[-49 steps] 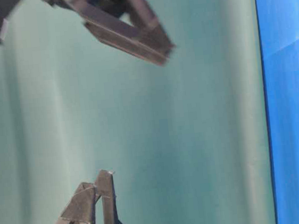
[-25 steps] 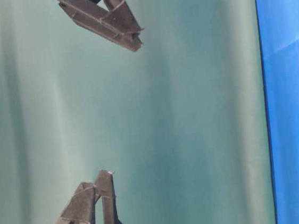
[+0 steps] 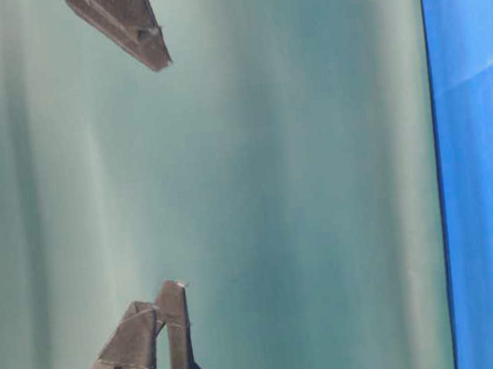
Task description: Handover the blue block to the right arm after grasping it with the left arm, then place it in the designated position.
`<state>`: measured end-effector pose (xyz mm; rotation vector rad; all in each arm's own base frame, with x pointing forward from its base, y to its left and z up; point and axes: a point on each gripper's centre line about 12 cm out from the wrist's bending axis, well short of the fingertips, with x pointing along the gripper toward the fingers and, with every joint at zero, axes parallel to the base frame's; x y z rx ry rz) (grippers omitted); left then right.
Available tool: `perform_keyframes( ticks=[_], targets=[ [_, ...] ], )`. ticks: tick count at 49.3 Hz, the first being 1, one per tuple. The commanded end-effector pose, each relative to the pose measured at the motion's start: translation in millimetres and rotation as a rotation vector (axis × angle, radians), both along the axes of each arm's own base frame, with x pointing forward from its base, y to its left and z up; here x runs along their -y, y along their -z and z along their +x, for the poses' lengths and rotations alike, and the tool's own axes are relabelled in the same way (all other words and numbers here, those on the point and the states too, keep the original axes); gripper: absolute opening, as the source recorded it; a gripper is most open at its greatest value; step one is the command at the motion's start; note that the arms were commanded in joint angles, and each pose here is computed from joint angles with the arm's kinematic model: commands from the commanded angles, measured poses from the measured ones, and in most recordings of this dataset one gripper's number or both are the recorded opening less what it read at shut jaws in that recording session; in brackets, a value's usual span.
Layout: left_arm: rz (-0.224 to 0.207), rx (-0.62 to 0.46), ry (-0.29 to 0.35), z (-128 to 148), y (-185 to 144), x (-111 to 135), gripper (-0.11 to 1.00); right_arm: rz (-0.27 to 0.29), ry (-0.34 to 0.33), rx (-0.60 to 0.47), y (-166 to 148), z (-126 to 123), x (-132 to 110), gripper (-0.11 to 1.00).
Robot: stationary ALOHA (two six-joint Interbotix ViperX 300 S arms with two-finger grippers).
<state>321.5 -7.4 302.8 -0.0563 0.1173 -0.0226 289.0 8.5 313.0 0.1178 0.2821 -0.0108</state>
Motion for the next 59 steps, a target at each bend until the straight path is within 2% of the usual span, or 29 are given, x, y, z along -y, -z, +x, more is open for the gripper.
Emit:
perform_keyframes(
  ticks=[1, 59],
  targets=[
    [-0.001, 0.038, 0.003, 1.4, -11.8, 1.0, 0.93, 0.001, -0.006, 0.045, -6.0, -3.1, 1.5, 0.96],
    [-0.001, 0.038, 0.005, 1.3, -11.4, 1.5, 0.93, 0.004, -0.009, 0.051, 1.6, -5.1, 3.8, 0.96]
  ],
)
